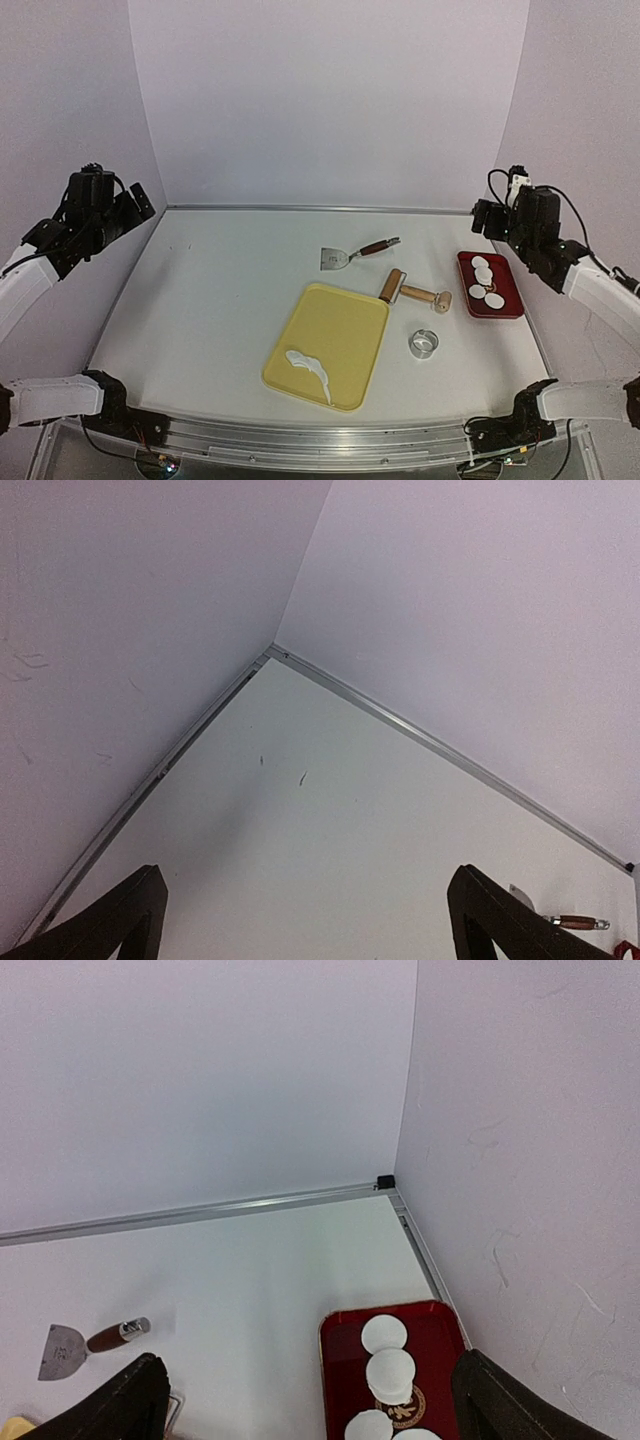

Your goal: Roll out the dumpling wrappers from the dough

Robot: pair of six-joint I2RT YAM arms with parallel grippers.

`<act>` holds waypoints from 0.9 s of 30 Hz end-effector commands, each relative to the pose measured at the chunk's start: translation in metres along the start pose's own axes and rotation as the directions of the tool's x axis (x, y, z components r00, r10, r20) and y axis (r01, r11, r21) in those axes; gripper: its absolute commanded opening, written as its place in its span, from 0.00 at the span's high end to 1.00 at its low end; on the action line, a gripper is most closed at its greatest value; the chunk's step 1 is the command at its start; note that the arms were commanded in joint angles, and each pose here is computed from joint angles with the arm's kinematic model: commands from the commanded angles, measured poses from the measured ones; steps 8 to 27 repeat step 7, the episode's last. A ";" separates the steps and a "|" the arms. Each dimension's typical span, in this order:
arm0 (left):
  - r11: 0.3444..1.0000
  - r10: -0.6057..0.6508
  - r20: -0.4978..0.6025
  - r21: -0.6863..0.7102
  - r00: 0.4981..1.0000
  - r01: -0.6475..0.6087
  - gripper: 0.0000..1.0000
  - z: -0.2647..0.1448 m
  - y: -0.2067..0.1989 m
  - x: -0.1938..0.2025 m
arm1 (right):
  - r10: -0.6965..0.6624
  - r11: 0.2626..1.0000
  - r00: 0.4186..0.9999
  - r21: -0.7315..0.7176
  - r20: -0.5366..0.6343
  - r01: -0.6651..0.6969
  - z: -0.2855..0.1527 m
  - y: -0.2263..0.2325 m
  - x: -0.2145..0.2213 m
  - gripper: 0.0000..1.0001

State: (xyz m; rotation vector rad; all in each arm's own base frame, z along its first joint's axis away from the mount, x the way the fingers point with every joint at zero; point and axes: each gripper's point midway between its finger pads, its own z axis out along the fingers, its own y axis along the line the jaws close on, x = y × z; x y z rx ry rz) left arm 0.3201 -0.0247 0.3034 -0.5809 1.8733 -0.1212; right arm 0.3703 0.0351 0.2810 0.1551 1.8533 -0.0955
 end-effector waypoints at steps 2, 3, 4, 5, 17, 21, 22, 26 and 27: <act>0.999 0.038 -0.050 -0.017 0.998 -0.039 0.00 0.003 0.011 0.023 | 0.041 0.999 0.997 0.009 0.058 -0.042 -0.009 -0.005 -0.007 0.02; 0.999 0.046 -0.057 -0.007 0.997 -0.047 0.01 0.003 0.010 0.025 | 0.041 0.999 0.998 0.008 0.056 -0.041 -0.009 -0.005 -0.007 0.02; 0.998 0.058 -0.064 0.000 0.996 -0.058 0.01 0.004 0.009 0.026 | 0.038 0.999 0.998 0.007 0.052 -0.039 -0.010 -0.005 -0.007 0.02; 0.998 0.068 -0.069 0.004 0.995 -0.067 0.01 0.004 0.007 0.026 | 0.036 0.999 0.998 0.007 0.052 -0.037 -0.010 -0.005 -0.007 0.02; 0.997 0.082 -0.080 0.005 0.993 -0.082 0.01 0.007 0.004 0.026 | 0.033 0.999 0.998 0.002 0.054 -0.034 -0.011 -0.004 -0.010 0.02; 0.997 0.082 -0.080 0.005 0.993 -0.082 0.01 0.007 0.004 0.026 | 0.033 0.999 0.998 0.002 0.054 -0.034 -0.011 -0.004 -0.010 0.02; 0.997 0.082 -0.080 0.005 0.993 -0.082 0.01 0.007 0.004 0.026 | 0.033 0.999 0.998 0.002 0.054 -0.034 -0.011 -0.004 -0.010 0.02; 0.997 0.082 -0.080 0.005 0.993 -0.082 0.01 0.007 0.004 0.026 | 0.033 0.999 0.998 0.002 0.054 -0.034 -0.011 -0.004 -0.010 0.02; 0.997 0.082 -0.080 0.005 0.993 -0.082 0.01 0.007 0.004 0.026 | 0.033 0.999 0.998 0.002 0.054 -0.034 -0.011 -0.004 -0.010 0.02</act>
